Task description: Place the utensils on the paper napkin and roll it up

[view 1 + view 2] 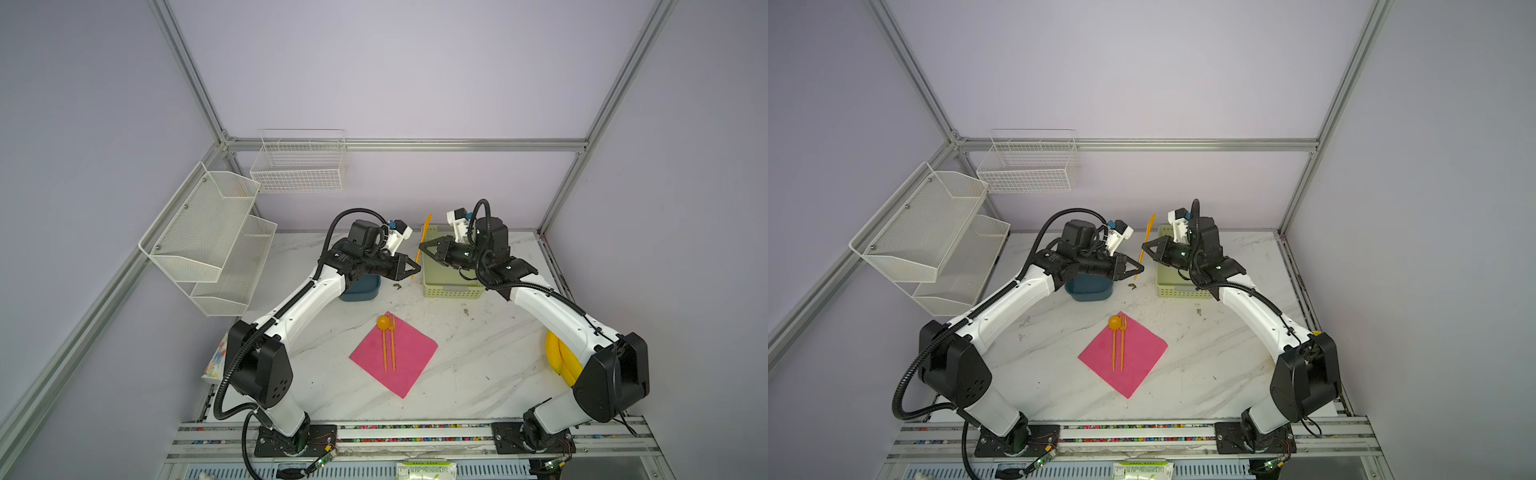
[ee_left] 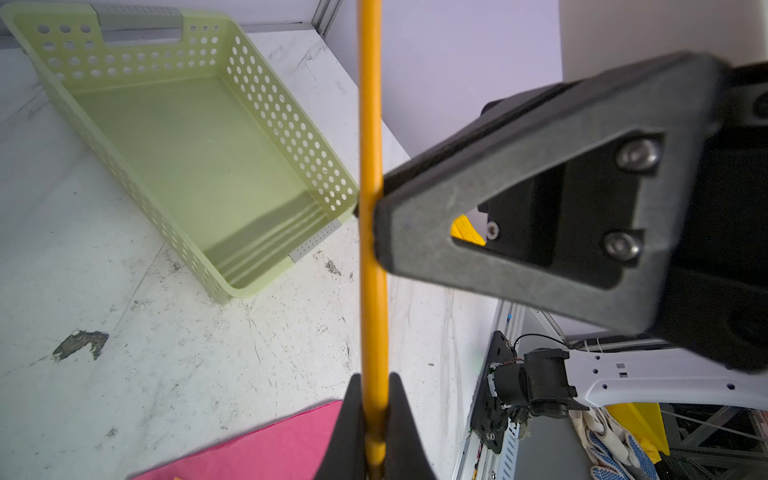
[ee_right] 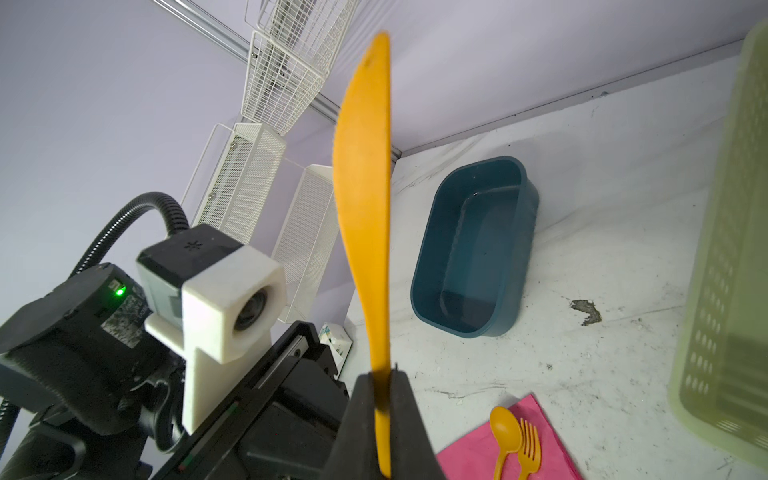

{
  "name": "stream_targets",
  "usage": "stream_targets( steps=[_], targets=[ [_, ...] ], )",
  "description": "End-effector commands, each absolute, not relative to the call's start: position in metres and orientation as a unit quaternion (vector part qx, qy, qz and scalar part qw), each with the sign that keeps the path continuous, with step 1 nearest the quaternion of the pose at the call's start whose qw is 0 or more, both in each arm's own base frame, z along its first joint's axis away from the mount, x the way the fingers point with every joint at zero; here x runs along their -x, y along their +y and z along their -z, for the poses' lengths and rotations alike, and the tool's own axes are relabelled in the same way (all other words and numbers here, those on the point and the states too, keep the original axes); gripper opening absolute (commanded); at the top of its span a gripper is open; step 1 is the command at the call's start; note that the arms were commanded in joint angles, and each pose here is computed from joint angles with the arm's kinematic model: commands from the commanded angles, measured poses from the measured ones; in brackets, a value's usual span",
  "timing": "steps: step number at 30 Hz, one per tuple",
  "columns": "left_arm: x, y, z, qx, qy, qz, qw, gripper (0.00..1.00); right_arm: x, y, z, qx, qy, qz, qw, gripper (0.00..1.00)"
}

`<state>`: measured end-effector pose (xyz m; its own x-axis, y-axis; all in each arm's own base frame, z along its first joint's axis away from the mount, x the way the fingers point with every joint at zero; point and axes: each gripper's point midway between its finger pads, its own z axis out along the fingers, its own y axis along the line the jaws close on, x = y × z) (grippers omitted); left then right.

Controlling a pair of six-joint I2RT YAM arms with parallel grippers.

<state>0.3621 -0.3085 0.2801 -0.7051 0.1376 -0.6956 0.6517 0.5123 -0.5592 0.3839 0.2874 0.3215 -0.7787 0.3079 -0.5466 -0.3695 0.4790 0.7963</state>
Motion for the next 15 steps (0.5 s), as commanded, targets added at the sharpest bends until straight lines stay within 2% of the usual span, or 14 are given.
stream_targets(
  steps=[1,4,7,15],
  targets=[
    [-0.358,-0.308,-0.311,-0.254,0.797,0.437,0.331,0.12,-0.383,0.289,-0.338,0.024,0.787,-0.511,0.343,0.05],
    [-0.358,-0.304,-0.312,-0.251,0.800,0.428,0.336,0.24,-0.386,0.284,-0.333,0.016,0.800,-0.493,0.343,0.04],
    [-0.356,-0.297,-0.312,-0.249,0.808,0.411,0.341,0.29,-0.388,0.280,-0.323,0.011,0.817,-0.468,0.335,0.03],
    [-0.361,-0.260,-0.303,-0.217,0.830,0.372,0.354,0.32,-0.379,0.283,-0.287,0.018,0.864,-0.408,0.296,0.03]
  ],
)
